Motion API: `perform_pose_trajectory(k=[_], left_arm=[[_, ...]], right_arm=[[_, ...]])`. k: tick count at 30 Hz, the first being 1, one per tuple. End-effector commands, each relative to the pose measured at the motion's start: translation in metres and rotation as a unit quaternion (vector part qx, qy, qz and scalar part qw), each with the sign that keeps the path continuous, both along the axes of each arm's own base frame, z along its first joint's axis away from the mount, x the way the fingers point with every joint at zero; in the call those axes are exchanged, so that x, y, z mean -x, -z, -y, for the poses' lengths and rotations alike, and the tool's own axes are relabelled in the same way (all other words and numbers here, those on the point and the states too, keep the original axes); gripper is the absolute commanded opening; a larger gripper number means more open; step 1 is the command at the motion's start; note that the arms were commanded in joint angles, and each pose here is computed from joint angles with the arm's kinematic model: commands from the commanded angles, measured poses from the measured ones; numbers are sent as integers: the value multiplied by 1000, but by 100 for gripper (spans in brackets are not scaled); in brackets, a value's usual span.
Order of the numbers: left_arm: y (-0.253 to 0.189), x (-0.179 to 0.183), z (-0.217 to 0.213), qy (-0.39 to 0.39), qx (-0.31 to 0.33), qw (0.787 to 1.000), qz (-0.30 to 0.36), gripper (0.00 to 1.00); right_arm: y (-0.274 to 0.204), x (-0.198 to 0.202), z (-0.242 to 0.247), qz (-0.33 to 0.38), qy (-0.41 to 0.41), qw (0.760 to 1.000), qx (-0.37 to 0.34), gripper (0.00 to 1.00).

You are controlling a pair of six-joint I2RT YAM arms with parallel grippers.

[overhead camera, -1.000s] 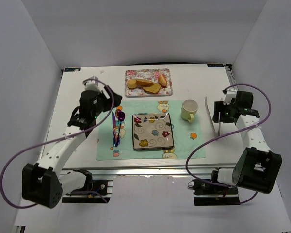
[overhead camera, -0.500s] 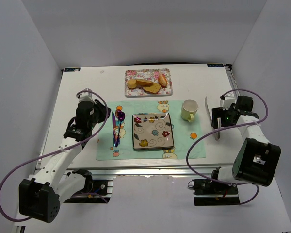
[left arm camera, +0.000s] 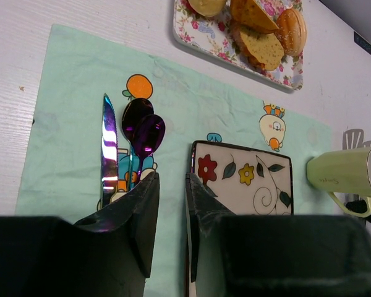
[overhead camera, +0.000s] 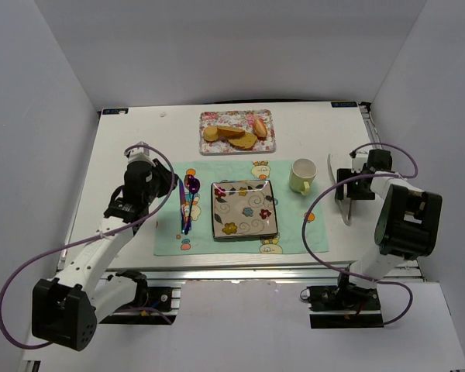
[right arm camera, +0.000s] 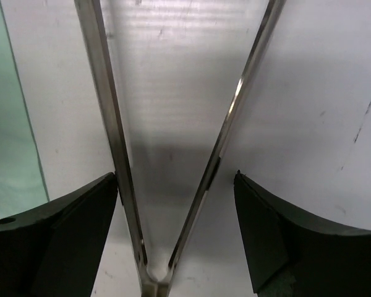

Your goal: Place the bread

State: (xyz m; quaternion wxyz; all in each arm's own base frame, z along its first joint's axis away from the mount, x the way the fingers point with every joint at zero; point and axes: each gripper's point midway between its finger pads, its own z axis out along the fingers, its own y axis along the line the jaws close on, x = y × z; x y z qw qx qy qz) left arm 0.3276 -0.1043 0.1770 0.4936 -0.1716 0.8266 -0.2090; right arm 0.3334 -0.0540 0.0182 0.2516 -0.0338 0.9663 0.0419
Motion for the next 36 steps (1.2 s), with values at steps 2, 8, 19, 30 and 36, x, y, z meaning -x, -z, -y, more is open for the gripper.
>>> perform_pose_trajectory(k=[2,8,19,30,36], left_arm=[[-1,-3,-1,-1,0,1000,4,34],[-3,-5,-1,-1,-3,1000,3,35],[-12,-6,-1,2,-2,1000,10,35],[-27,4,-13,-26,-1,999,22,36],[-27,3,-13,-27,-1,999,20,37]], right_arm=[[3,-31,-3,19,18,1000,-11,78],[9,-44,1,18,12,1000,13,41],[-184,-144,-106,227,-280,933,24,37],[-156,-203,-236,193,-326,925,-9,45],[-147,-203,-238,185,-316,930,-15,50]])
